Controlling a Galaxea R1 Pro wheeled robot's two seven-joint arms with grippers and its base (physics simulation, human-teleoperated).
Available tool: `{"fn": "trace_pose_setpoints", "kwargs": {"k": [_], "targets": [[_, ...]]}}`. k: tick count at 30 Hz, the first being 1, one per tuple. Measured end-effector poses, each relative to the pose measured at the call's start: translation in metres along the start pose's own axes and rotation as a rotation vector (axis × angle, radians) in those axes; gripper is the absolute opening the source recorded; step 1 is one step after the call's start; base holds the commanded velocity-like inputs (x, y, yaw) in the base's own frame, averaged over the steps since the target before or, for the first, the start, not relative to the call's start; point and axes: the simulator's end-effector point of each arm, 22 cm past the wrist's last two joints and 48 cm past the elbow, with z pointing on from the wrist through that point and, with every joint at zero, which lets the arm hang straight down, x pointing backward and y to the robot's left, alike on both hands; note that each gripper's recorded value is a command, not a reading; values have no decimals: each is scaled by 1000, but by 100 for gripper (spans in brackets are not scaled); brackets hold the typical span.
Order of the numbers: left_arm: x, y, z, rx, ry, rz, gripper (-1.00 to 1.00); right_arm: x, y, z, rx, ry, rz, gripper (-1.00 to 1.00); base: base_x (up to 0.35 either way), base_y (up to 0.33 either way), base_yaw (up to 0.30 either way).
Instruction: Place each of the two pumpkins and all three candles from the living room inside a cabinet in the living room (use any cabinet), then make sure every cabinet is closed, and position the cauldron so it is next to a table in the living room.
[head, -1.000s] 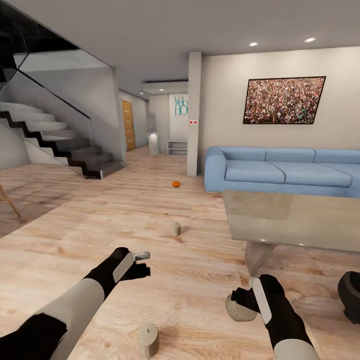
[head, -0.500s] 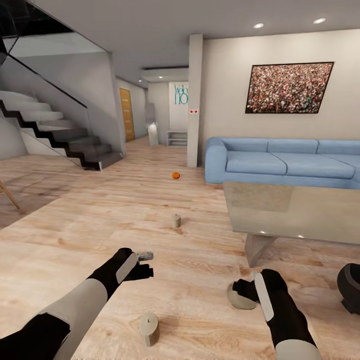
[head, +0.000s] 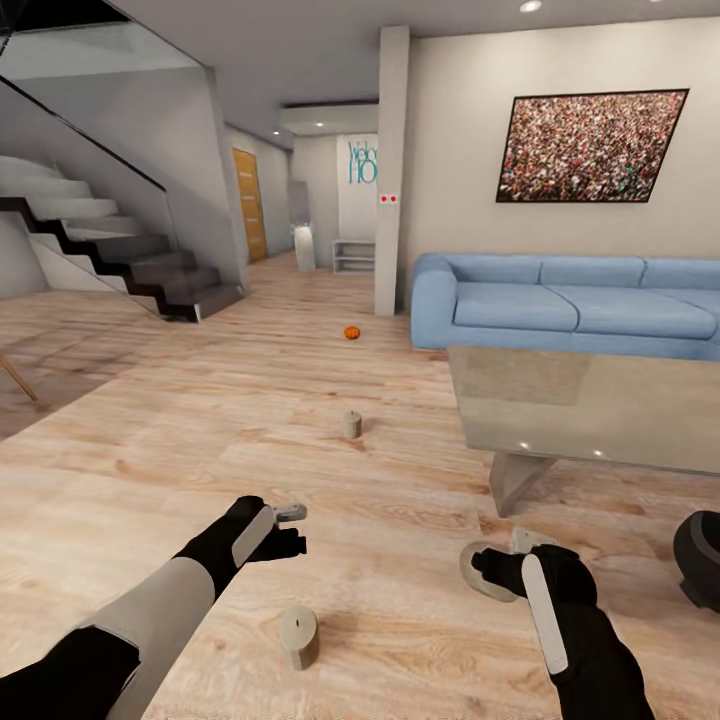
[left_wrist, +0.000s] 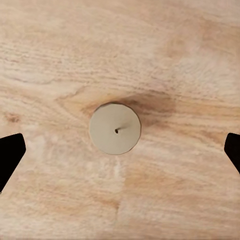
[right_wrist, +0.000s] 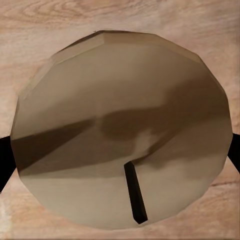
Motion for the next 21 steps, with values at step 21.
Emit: {"fn": "trace_pose_setpoints", "kwargs": {"k": [21], "targets": [[23,6,43,-7,56,-13,100,31,-5,33,19,82,-8,-100,0,0,0]]}}
